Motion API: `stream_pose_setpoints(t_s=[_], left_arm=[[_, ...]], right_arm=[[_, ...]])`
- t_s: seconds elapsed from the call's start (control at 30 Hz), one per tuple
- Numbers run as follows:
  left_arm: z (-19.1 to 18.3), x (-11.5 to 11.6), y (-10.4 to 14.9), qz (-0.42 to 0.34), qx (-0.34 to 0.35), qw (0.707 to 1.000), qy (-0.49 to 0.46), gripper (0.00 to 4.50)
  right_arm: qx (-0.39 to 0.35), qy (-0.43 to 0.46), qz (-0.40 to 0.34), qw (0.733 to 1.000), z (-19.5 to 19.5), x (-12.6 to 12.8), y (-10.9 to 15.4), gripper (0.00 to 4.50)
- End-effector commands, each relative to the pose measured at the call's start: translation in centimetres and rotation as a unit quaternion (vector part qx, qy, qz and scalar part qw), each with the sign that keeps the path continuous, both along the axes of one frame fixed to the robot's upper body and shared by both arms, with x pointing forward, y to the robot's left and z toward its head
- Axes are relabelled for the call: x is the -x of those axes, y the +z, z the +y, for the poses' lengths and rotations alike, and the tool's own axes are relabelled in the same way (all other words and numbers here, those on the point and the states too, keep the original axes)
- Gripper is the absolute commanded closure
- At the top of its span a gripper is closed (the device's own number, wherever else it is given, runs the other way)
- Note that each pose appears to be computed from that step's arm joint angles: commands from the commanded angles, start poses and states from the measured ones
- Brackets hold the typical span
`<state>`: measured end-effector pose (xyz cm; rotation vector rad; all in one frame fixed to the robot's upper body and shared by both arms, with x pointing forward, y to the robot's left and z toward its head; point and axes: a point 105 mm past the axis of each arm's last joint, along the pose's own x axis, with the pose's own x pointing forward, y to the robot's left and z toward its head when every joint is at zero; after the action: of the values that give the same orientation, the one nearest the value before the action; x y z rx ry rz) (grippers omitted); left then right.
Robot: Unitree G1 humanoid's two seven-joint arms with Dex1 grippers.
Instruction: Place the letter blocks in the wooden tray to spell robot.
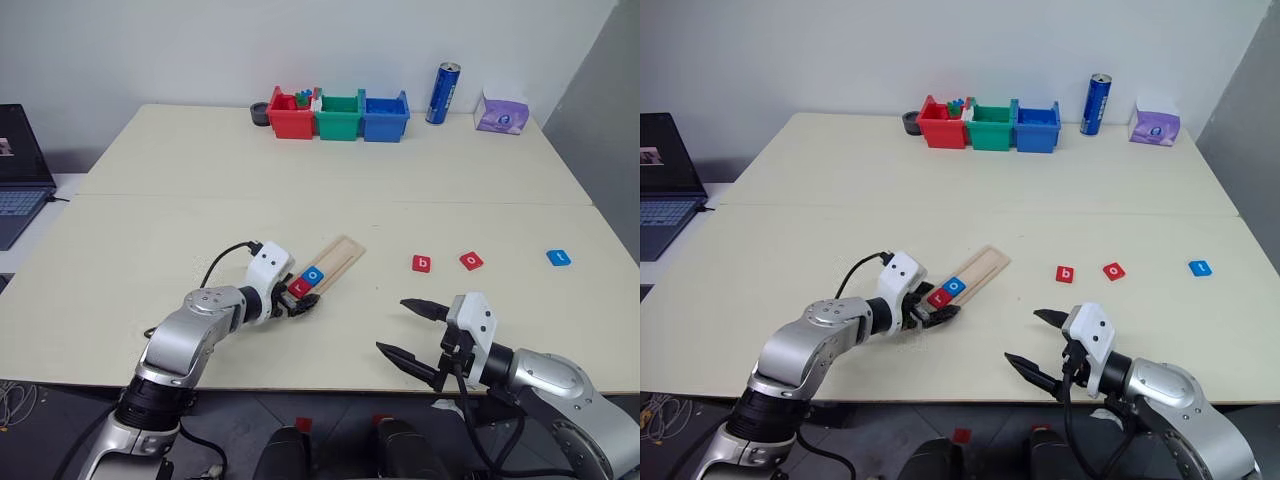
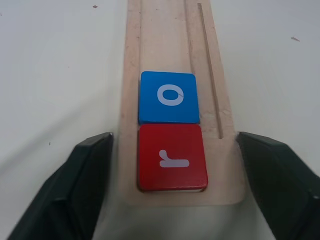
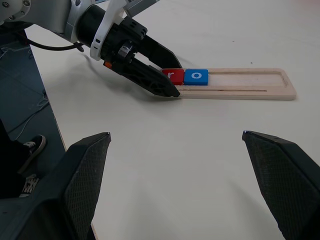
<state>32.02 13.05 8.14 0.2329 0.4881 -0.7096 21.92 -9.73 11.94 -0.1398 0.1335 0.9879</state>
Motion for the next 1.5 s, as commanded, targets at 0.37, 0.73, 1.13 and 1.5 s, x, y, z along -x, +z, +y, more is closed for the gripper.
stream_pose_setpoints(t_s=[0.37,0.73,1.13,1.5], left_arm=[[-0.3,0.8,-0.2,-0.016,-0.021,0.993,-0.119,1.13],[-4.7,1.4,0.9,-0.068,-0.009,0.919,-0.388,1.13],[-7.3,0.7,-0.2,-0.053,-0.033,0.884,-0.463,1.13],[-7.8,0.5,-0.9,-0.046,-0.055,0.886,-0.458,1.13]], right_arm=[[-0.009,0.021,-0.024,0.999,0.6,0.7,1.3,0.0],[0.076,-0.043,-0.022,0.996,-4.7,0.9,0.3,0.0],[0.106,-0.079,-0.002,0.991,-7.8,2.4,0.5,0.0],[0.106,-0.081,0.003,0.991,-7.5,2.5,0.1,0.0]])
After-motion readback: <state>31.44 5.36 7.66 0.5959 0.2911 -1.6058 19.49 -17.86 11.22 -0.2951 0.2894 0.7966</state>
